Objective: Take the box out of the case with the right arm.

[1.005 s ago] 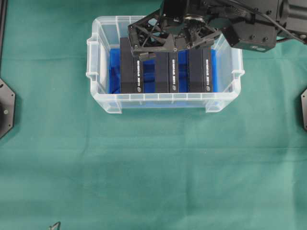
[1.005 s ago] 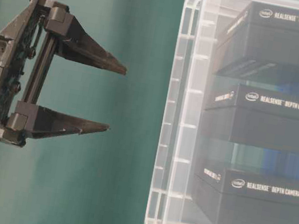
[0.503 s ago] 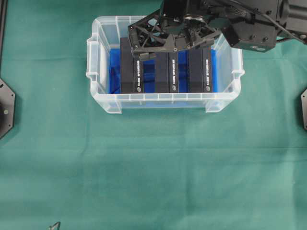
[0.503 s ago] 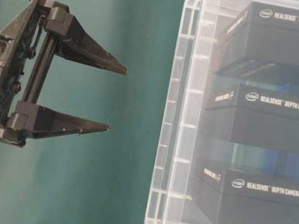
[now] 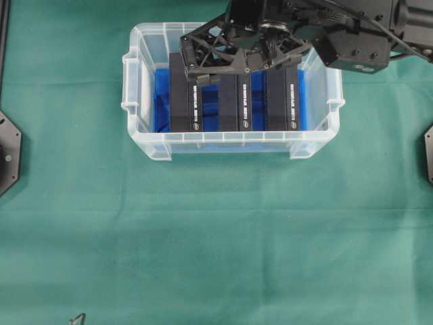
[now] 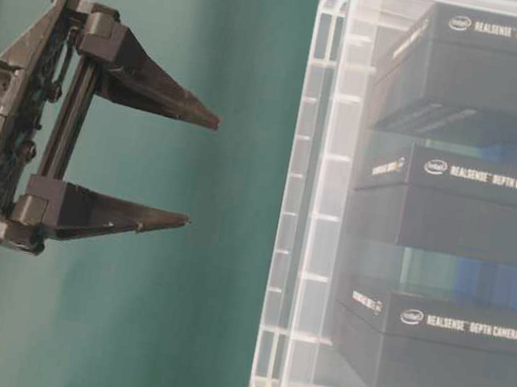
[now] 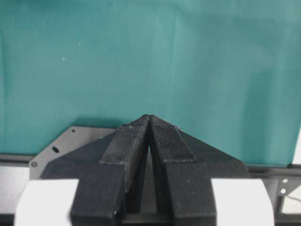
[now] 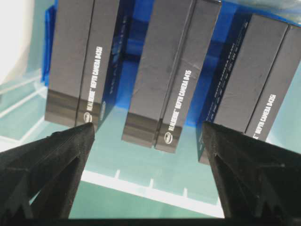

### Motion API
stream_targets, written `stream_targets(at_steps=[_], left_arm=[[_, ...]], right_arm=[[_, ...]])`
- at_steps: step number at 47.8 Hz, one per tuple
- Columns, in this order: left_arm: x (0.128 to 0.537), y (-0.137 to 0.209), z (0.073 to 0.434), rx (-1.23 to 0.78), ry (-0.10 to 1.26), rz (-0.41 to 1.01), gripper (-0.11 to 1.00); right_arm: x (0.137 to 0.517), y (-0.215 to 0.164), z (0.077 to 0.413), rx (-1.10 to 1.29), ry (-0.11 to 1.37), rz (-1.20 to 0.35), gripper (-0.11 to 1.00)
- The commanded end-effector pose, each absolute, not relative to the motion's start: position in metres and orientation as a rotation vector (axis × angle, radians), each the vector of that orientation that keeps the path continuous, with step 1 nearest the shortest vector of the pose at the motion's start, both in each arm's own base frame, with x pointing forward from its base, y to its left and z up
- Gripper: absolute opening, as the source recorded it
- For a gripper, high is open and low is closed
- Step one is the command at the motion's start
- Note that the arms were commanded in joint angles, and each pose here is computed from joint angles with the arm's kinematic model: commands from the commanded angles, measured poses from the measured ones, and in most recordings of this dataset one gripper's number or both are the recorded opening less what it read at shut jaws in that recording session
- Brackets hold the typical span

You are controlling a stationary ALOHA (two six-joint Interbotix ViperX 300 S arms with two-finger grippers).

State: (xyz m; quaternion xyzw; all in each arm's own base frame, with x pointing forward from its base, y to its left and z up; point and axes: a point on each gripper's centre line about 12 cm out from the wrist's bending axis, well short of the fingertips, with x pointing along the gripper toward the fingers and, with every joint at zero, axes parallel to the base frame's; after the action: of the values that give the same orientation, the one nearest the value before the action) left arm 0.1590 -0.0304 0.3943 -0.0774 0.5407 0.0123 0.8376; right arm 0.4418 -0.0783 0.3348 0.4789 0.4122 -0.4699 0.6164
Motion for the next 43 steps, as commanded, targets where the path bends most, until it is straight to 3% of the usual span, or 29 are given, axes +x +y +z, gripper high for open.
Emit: stream_targets(at_steps=[1, 43], left_arm=[[0.16, -0.0307, 0.398, -0.164, 1.132, 0.024, 0.0], [0.16, -0.031, 0.398, -0.163, 1.132, 0.023, 0.0]], right_arm=[[0.4404, -0.0786, 0.3514, 1.121, 0.905, -1.051, 0.95], [0.4425, -0.0787, 0.3467, 1.118, 0.914, -1.054, 0.95]])
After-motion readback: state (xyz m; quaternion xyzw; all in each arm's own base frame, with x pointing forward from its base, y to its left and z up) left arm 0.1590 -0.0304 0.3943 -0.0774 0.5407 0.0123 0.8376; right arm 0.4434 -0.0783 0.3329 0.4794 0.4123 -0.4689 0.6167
